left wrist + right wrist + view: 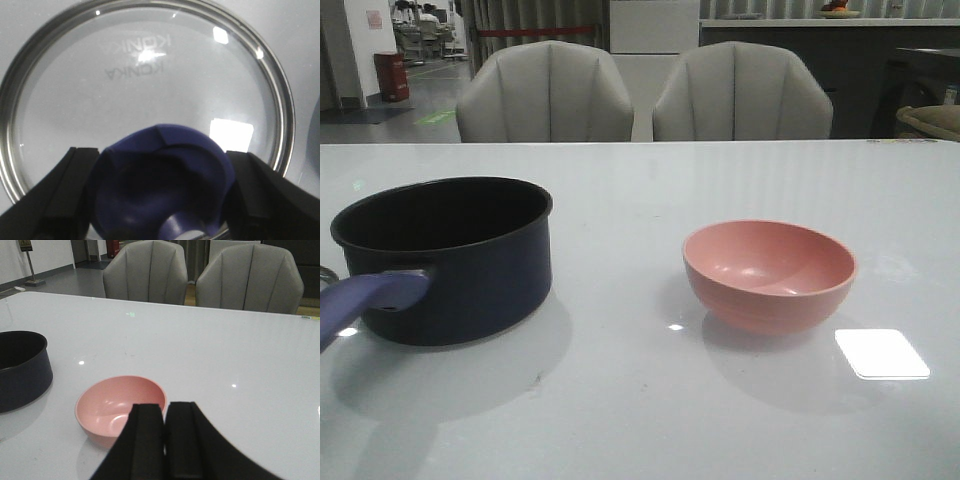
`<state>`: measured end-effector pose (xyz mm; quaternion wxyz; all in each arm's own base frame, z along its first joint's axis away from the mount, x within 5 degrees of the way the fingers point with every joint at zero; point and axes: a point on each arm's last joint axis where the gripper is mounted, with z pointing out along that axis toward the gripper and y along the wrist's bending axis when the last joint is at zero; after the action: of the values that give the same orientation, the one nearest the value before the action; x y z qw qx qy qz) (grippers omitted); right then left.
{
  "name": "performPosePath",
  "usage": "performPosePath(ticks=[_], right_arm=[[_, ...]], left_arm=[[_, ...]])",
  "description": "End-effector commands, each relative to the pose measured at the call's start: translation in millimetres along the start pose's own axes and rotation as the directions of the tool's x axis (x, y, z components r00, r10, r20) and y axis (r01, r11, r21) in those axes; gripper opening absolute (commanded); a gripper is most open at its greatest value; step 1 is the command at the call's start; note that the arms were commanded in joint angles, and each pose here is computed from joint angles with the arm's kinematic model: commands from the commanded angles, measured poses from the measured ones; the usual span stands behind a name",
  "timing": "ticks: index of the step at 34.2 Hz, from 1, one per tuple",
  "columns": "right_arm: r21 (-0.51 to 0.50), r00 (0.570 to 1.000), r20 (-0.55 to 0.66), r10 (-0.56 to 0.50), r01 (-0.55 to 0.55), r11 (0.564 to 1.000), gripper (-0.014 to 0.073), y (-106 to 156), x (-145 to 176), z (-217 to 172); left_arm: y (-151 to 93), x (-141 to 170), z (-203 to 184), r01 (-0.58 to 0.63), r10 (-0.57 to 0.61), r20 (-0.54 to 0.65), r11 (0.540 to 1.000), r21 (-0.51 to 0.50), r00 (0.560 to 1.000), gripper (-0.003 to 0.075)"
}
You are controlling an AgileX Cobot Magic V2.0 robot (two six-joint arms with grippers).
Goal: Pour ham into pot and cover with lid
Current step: 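Lower the left gripper to the glass lid's purple knob and grasp it, then lift the glass lid and carry it over the saucepan, left gripper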
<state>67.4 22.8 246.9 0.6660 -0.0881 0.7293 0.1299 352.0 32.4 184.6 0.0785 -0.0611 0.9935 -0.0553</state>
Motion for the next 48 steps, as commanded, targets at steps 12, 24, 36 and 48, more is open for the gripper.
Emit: performPosePath(ticks=[12,24,36,48], right_arm=[[0.017,0.996,0.089,-0.002,0.000,1.000,0.0146,-1,-15,-1],[0.017,0.996,0.089,-0.002,0.000,1.000,0.0146,-1,-15,-1],[0.017,0.996,0.089,-0.002,0.000,1.000,0.0146,-1,-15,-1],[0.017,0.996,0.089,-0.002,0.000,1.000,0.0146,-1,-15,-1]], left_arm=[[-17,-26,-102,-0.040,0.030,0.316,0.999,0.025,0.948,0.0292],[-103,-21,-146,-0.297,0.247,0.406,0.953,0.064,0.880,0.0291],[-174,-7,-106,-0.463,0.415,0.298,0.880,0.111,0.860,0.0292],[-179,-11,-99,-0.469,0.445,0.178,0.873,0.132,0.878,0.0292]])
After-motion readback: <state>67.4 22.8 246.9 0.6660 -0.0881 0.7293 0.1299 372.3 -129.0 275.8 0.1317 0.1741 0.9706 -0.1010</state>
